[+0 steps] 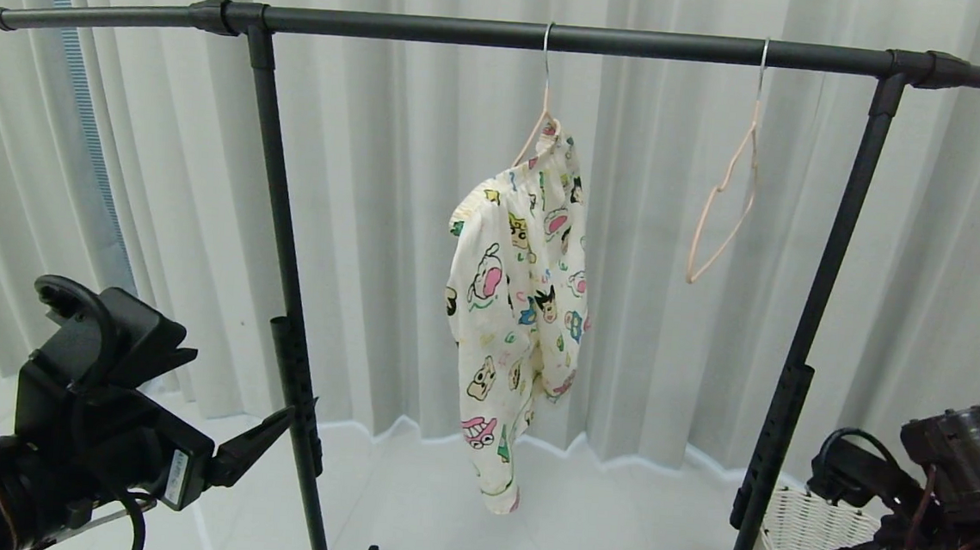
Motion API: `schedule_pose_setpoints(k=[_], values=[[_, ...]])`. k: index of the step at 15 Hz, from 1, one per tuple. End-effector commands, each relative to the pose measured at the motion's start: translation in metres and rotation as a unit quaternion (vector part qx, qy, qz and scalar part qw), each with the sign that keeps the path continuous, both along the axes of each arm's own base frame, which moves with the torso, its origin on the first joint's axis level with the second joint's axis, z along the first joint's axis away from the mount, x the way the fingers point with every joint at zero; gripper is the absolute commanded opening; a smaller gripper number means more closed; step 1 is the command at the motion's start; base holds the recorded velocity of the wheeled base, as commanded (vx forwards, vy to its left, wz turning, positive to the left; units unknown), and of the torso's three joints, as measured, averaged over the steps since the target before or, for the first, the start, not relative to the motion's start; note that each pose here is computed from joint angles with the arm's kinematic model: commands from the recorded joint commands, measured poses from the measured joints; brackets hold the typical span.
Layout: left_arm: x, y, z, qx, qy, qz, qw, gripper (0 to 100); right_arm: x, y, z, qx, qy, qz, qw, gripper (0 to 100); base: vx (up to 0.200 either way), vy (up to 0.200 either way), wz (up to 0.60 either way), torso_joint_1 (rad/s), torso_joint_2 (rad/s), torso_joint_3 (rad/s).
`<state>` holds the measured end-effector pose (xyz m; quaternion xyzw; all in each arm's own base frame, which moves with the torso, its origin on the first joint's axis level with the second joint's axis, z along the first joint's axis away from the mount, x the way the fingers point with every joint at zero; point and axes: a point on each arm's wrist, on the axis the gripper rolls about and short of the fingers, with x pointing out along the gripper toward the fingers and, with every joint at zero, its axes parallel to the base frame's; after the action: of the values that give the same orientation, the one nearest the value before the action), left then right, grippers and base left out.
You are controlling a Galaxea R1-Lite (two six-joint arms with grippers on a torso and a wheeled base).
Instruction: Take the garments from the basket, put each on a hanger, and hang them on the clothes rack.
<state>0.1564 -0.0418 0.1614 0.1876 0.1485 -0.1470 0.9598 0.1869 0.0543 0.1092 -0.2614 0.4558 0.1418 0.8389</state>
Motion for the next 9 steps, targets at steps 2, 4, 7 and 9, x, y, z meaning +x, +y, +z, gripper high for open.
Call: schedule_pose_setpoints(k=[2,4,7,9], values=[[0.000,0.000,0.000,0.000,-0.001,0.002,1.0000,100,-0.020,0.024,0.079,0.081,-0.078,0.017,0.9935,0,-0.100,0.000,0.00,-0.001,0.00,-0.001],[0.000,0.000,0.000,0.001,-0.001,0.004,1.0000,100,-0.026,0.032,0.096,0.101,-0.088,0.028,0.9906,0,-0.200,0.000,0.00,0.005,0.00,0.002],[-0.001,0.000,-0.002,0.002,0.002,0.002,1.0000,100,-0.030,0.043,0.106,0.113,-0.101,0.061,0.9866,0,-0.200,0.000,0.00,-0.004,0.00,0.004],[-0.002,-0.002,-0.002,0.001,0.002,-0.005,1.0000,100,-0.030,0.051,0.110,0.119,-0.102,0.078,0.9846,0,-0.200,0.000,0.00,0.002,0.00,0.000]])
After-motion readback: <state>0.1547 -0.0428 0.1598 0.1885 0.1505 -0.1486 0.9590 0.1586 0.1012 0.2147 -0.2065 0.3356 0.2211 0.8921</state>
